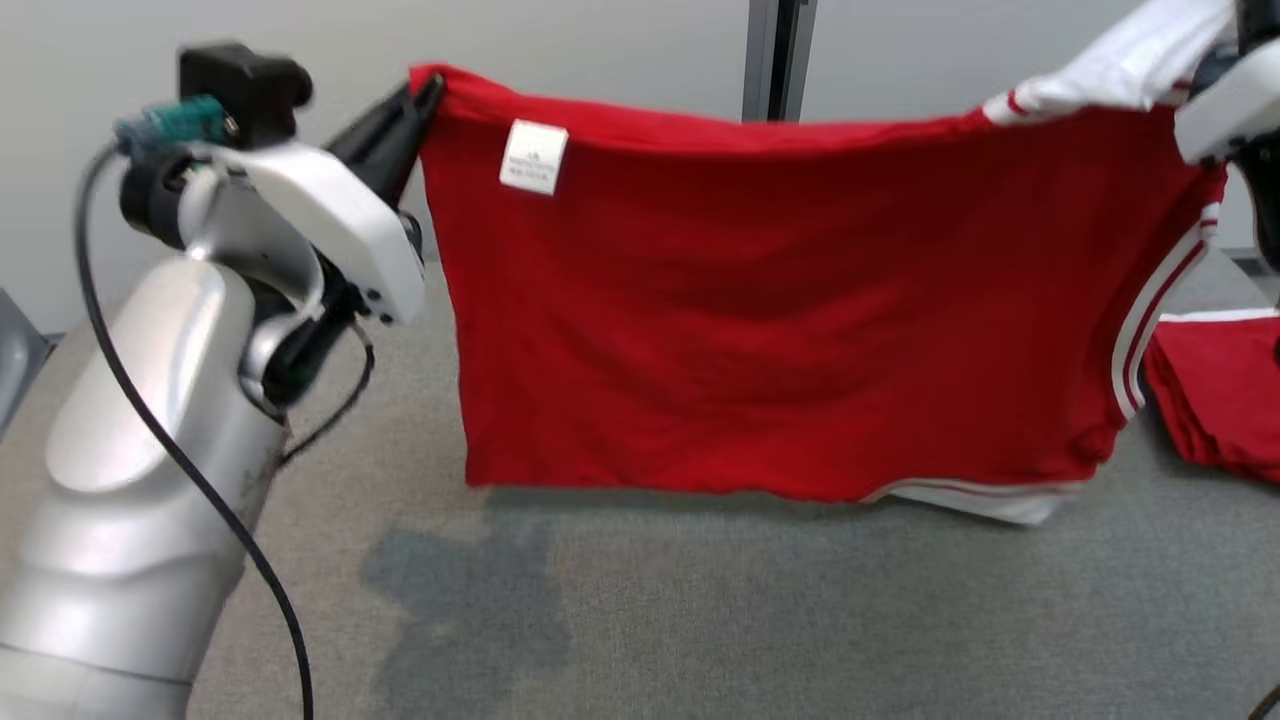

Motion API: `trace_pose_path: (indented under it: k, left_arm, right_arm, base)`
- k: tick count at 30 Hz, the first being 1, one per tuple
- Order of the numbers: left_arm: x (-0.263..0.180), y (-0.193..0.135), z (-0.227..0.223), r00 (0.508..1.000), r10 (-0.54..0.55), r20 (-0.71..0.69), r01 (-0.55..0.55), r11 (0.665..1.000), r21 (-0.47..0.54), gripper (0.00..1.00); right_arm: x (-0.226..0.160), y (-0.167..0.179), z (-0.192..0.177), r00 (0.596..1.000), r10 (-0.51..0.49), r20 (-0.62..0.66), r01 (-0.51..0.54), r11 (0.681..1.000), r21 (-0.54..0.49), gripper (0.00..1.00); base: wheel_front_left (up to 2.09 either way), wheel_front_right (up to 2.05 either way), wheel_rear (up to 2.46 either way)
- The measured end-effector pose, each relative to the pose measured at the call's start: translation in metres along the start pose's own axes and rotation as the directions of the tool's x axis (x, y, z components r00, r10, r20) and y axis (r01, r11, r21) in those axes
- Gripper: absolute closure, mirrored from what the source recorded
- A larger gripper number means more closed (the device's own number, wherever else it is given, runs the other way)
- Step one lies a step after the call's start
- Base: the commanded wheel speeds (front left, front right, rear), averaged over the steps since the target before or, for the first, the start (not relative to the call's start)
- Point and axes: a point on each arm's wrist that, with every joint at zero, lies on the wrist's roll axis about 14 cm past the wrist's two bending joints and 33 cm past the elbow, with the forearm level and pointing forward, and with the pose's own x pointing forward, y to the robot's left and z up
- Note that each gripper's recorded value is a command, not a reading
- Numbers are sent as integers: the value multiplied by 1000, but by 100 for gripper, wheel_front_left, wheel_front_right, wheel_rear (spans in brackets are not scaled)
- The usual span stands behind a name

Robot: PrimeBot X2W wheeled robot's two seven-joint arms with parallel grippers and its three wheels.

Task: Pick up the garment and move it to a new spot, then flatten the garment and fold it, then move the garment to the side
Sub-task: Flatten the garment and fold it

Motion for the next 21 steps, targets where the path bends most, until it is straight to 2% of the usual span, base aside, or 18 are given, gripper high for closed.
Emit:
trace_pose_path:
  k: [6, 11, 15, 18, 21]
  left_arm:
    - [40, 24, 4, 999, 23, -40, -29, 987, -157, 100]
    - [87, 50, 11, 998, 61, -30, -65, 990, -123, 100]
    - [129, 67, 18, 993, 110, 31, -105, 986, -128, 100]
    - [157, 80, 23, 980, 161, 121, -129, 963, -236, 100]
    - [176, 94, 26, 952, 213, 218, -148, 948, -281, 100]
  right_arm:
    - [45, -6, 2, 1000, 17, -11, -17, 999, -29, 100]
    - [89, -14, -14, 1000, 19, -20, -20, 999, -42, 100]
    - [124, -22, -24, 999, 3, 39, -2, 999, -35, 100]
    - [148, -24, -23, 992, -6, 125, 7, 1000, -13, 100]
    - [165, -28, -37, 988, -20, 150, 21, 1000, -3, 100]
  base:
    - [0, 0, 0]
    - [0, 0, 0]
    - [0, 0, 0]
    - [0, 0, 0]
    - [0, 0, 0]
